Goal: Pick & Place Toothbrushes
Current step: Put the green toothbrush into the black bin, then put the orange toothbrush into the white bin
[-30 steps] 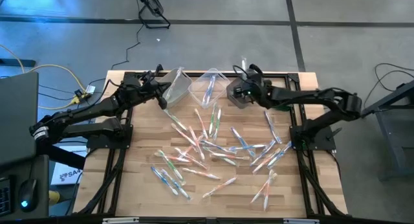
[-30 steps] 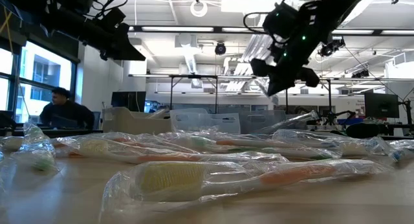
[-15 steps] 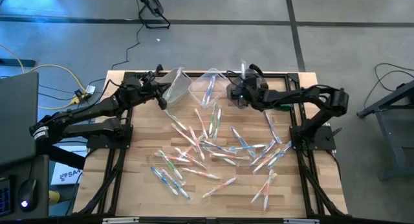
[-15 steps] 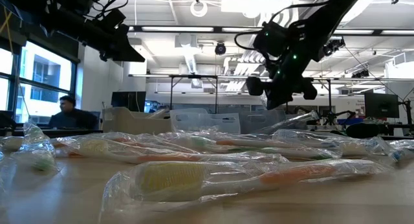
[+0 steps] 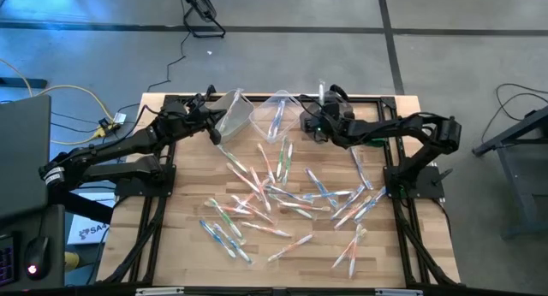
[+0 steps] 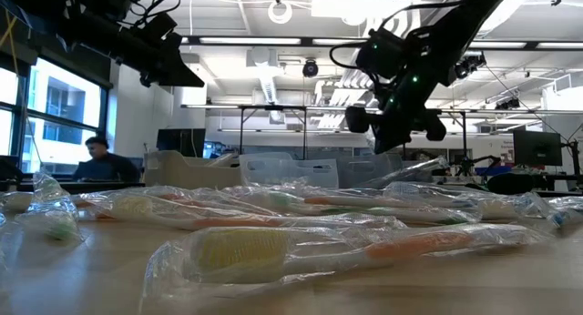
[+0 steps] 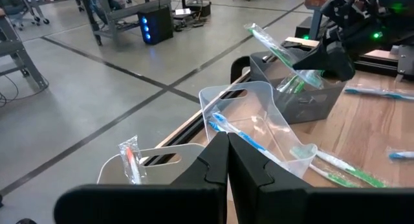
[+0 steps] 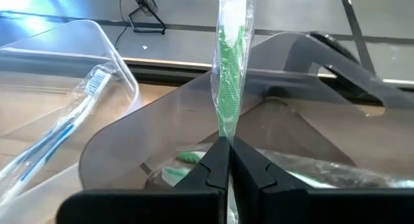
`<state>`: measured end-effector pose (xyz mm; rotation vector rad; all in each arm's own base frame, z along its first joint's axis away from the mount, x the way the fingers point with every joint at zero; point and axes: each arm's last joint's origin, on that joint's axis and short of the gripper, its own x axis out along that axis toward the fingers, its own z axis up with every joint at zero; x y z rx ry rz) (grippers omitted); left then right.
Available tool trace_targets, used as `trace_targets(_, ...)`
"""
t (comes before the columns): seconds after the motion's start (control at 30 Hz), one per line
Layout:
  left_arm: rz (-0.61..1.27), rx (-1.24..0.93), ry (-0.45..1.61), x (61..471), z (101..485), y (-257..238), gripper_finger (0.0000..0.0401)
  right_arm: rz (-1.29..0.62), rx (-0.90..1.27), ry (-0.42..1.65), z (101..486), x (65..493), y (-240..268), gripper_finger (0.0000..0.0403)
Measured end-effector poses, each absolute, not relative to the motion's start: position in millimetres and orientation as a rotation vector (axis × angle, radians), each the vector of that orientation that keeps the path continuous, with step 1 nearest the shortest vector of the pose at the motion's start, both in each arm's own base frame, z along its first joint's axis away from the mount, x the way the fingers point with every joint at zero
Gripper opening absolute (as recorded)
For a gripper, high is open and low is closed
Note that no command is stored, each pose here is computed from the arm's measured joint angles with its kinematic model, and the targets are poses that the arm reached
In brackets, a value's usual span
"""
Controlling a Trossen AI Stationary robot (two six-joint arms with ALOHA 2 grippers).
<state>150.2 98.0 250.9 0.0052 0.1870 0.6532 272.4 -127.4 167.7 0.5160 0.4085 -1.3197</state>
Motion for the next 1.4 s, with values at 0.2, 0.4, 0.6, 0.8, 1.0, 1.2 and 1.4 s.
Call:
trace_targets(0.2, 0.653, 0.005, 0.187, 150.2, 251.0, 98.0, 0.0, -1.322, 0.517, 0.407, 166.3, 273.4, -125.6, 0.0002)
trace_targets(0.4, 0.654, 0.005, 0.187, 150.2, 251.0, 98.0, 0.0, -1.327, 0.533, 0.422, 164.5, 272.0, -125.2, 0.0002)
trace_targets(0.6, 0.654, 0.004, 0.187, 150.2, 251.0, 98.0, 0.0, -1.326, 0.564, 0.452, 161.9, 269.9, -123.8, 0.0002)
trace_targets(0.8, 0.654, 0.004, 0.187, 150.2, 251.0, 98.0, 0.0, -1.288, 0.619, 0.466, 160.8, 270.6, -122.6, 0.0002)
trace_targets(1.0, 0.654, 0.004, 0.187, 150.2, 251.1, 98.0, 0.0, -1.303, 0.62, 0.522, 157.5, 266.5, -120.9, 0.0003)
trace_targets(1.2, 0.654, 0.004, 0.186, 150.2, 251.2, 98.0, 0.0, -1.296, 0.624, 0.572, 155.2, 264.0, -119.3, 0.0038)
trace_targets(1.4, 0.654, 0.004, 0.186, 150.2, 251.2, 98.0, 0.0, -1.29, 0.607, 0.574, 156.4, 264.2, -119.5, 0.0113)
